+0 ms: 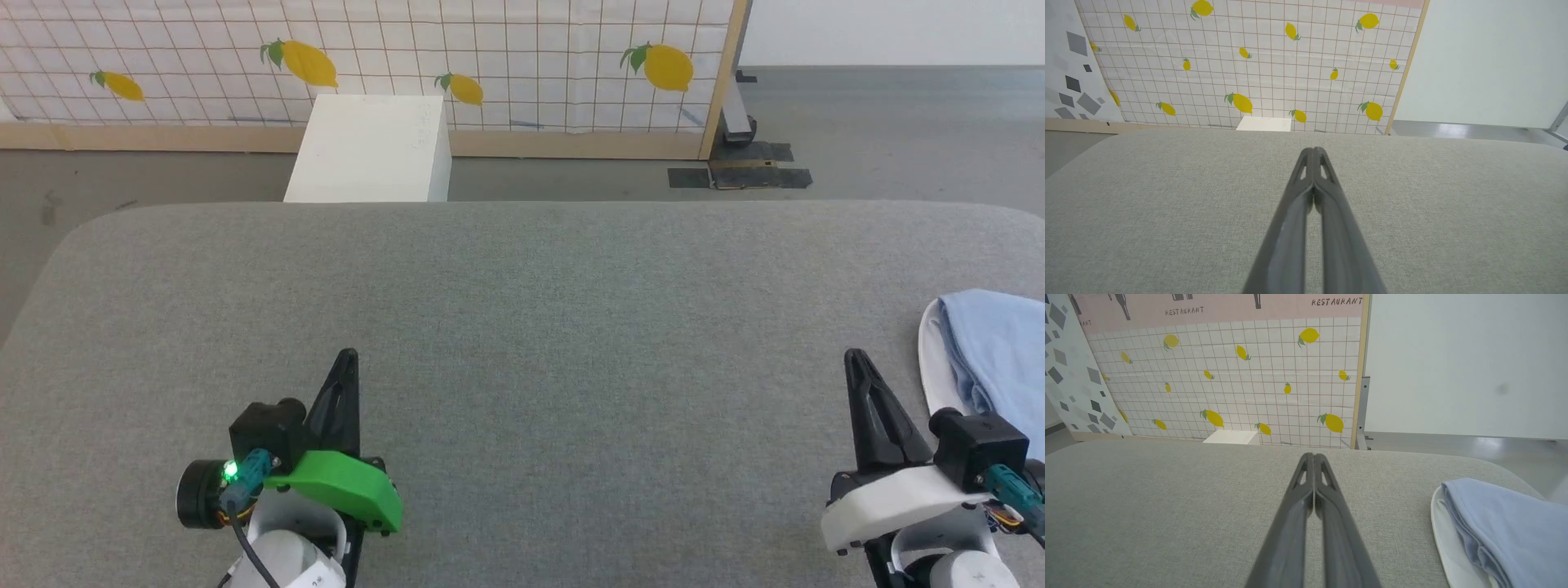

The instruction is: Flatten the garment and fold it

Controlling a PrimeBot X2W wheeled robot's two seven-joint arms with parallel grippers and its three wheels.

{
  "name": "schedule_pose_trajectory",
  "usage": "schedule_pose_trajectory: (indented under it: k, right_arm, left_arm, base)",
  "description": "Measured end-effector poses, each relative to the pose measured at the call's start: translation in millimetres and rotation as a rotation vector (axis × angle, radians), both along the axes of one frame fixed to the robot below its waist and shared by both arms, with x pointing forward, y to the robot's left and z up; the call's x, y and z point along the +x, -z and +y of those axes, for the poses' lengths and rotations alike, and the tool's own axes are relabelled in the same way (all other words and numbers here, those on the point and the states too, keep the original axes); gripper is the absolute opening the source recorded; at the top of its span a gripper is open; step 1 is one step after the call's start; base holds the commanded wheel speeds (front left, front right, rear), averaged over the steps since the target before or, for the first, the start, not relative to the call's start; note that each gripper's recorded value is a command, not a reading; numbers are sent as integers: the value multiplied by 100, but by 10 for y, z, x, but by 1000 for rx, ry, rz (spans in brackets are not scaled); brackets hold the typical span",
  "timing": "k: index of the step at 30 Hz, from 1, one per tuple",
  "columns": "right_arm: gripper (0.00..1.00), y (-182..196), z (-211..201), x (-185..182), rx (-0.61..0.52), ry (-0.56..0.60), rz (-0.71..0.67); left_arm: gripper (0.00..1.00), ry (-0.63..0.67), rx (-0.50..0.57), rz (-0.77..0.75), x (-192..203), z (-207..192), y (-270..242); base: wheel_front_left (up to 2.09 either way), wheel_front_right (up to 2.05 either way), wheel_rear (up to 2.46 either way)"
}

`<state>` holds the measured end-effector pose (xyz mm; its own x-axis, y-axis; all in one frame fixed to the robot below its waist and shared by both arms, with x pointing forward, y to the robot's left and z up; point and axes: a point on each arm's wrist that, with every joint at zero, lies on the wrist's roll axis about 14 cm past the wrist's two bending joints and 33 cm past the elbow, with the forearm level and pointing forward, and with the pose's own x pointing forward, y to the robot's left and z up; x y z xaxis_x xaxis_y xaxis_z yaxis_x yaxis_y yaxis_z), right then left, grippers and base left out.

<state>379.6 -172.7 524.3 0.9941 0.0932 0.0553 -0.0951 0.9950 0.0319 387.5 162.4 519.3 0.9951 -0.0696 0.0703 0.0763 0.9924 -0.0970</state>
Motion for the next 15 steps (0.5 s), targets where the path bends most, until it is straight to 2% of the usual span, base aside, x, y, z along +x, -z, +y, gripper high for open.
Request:
schedule_pose_trajectory:
  k: [15]
  right_arm:
    - [0, -6, 17, -13, -13, -5, 8]
  left_arm:
    - [0, -6, 18, 7, -19, 9, -19]
  base:
    - [0, 0, 0]
